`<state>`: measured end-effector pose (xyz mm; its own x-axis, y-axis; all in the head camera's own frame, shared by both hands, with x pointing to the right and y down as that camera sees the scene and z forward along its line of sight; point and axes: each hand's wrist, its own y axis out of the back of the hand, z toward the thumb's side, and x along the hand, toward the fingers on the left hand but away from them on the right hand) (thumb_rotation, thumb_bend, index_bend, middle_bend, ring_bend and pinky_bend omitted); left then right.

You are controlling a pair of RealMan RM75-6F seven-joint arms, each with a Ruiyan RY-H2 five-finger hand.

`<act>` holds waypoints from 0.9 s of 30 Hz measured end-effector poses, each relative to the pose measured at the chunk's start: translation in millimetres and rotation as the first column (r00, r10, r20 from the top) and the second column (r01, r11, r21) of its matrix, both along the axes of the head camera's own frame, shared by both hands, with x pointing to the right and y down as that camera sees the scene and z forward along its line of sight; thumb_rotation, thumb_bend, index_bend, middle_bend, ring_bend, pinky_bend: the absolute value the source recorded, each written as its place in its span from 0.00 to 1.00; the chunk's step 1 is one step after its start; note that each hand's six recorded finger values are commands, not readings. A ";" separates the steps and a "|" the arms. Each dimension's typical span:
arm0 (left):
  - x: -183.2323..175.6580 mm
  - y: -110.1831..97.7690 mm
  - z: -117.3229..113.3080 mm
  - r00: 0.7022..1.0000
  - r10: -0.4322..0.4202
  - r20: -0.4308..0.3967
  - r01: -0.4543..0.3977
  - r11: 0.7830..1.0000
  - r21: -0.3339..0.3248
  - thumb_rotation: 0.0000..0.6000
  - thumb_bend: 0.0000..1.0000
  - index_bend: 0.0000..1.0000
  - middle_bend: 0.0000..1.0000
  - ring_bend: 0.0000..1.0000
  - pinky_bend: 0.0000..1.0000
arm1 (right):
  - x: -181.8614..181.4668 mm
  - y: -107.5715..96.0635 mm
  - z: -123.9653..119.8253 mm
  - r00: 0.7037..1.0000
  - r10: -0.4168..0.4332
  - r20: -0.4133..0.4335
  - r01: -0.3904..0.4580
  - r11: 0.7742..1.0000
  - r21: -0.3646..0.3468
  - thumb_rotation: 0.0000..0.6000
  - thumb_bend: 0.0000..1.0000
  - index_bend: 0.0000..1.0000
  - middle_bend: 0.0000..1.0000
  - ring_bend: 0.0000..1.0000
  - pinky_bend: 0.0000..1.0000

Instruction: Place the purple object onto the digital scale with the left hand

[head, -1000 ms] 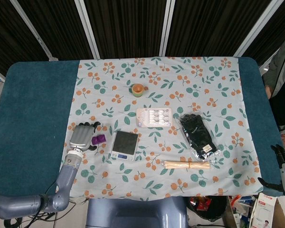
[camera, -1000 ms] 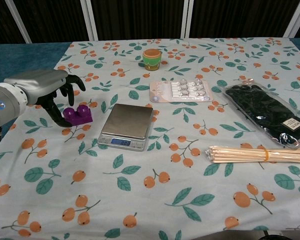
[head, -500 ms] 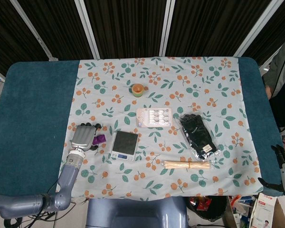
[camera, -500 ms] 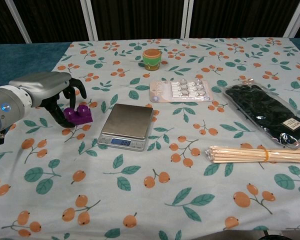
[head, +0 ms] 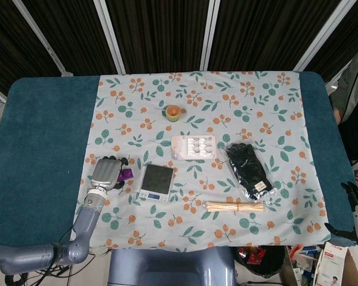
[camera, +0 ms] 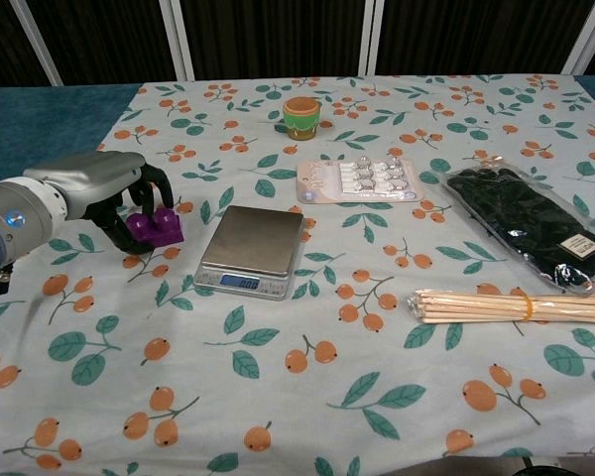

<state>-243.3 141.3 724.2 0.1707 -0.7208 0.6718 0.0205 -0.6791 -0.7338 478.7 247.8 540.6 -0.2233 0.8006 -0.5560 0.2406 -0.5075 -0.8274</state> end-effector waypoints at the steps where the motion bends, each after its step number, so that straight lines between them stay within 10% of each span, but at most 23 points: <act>1: -0.1 0.4 0.6 1.000 0.000 -0.001 0.000 1.000 -0.004 1.00 0.27 0.36 0.47 0.27 0.32 | 0.0 0.1 0.1 1.000 0.000 0.000 0.000 1.000 -0.001 1.00 0.08 0.01 0.01 0.16 0.19; 27: 19.6 -9.0 -33.0 0.985 0.012 -0.172 -0.010 1.000 0.014 1.00 0.42 0.43 0.51 0.29 0.34 | -0.6 0.6 0.3 1.000 0.001 0.004 -0.001 1.000 -0.008 1.00 0.09 0.01 0.01 0.16 0.19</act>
